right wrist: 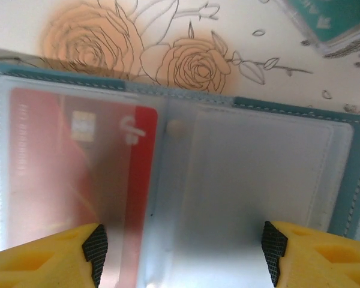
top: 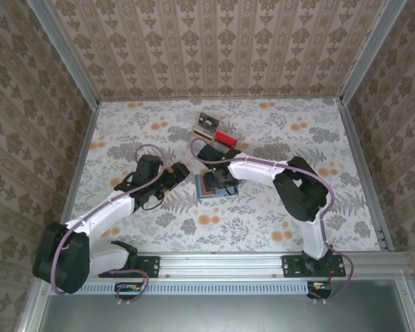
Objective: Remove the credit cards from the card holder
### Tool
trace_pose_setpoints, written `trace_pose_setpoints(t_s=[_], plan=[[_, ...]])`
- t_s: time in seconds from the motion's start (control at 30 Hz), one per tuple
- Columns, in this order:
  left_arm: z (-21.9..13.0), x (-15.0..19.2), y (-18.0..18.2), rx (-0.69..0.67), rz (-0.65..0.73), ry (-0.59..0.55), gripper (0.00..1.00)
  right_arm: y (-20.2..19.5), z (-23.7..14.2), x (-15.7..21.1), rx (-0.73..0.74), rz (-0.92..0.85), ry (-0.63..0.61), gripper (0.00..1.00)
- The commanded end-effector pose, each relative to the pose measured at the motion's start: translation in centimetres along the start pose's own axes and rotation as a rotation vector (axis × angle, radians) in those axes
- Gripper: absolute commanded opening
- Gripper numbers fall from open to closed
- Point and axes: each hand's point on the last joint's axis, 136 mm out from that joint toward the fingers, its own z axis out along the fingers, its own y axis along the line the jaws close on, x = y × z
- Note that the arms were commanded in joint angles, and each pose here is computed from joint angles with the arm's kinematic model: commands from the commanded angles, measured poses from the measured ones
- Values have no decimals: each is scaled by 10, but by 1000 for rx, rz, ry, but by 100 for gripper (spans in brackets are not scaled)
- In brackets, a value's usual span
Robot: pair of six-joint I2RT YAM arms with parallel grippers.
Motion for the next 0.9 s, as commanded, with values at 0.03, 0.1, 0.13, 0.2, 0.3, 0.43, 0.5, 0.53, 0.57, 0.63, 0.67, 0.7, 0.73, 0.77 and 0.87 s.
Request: trace_pose_setpoints(t_s=[0.03, 0.1, 0.13, 0.2, 0.3, 0.43, 0.5, 0.53, 0.57, 0.63, 0.67, 0.7, 0.73, 0.77, 0.87], plan=[[5, 3, 3, 33, 36, 27, 98, -8, 5, 12, 54, -34, 64, 69], [8, 3, 0, 51, 48, 33, 96, -8, 9, 13, 54, -36, 66, 68], [9, 4, -2, 58, 51, 38, 95, -9, 11, 15, 57, -38, 71, 66], [14, 6, -6, 81, 55, 55, 90, -10, 13, 17, 58, -47, 76, 64], [21, 8, -16, 125, 59, 79, 81, -16, 16, 21, 60, -40, 77, 62], [31, 16, -30, 149, 86, 123, 72, -21, 19, 25, 48, -28, 86, 59], [37, 18, -32, 141, 92, 140, 68, -19, 20, 26, 15, -24, 94, 57], [39, 18, -32, 139, 91, 141, 67, -18, 20, 27, -8, -20, 99, 57], [41, 18, -32, 132, 89, 141, 65, -16, 20, 28, -28, -16, 102, 56], [45, 19, -36, 141, 94, 146, 63, -16, 21, 30, -40, -9, 107, 56], [48, 22, -39, 144, 101, 155, 61, -17, 21, 31, -42, -9, 115, 56], [51, 24, -40, 142, 107, 167, 60, -17, 23, 32, -41, -10, 120, 55], [53, 27, -40, 140, 110, 179, 58, -17, 23, 33, -43, -10, 123, 55], [57, 29, -40, 137, 110, 191, 56, -16, 23, 33, -48, -11, 126, 54], [66, 32, -40, 151, 84, 207, 52, -17, 26, 35, -48, -8, 132, 53]])
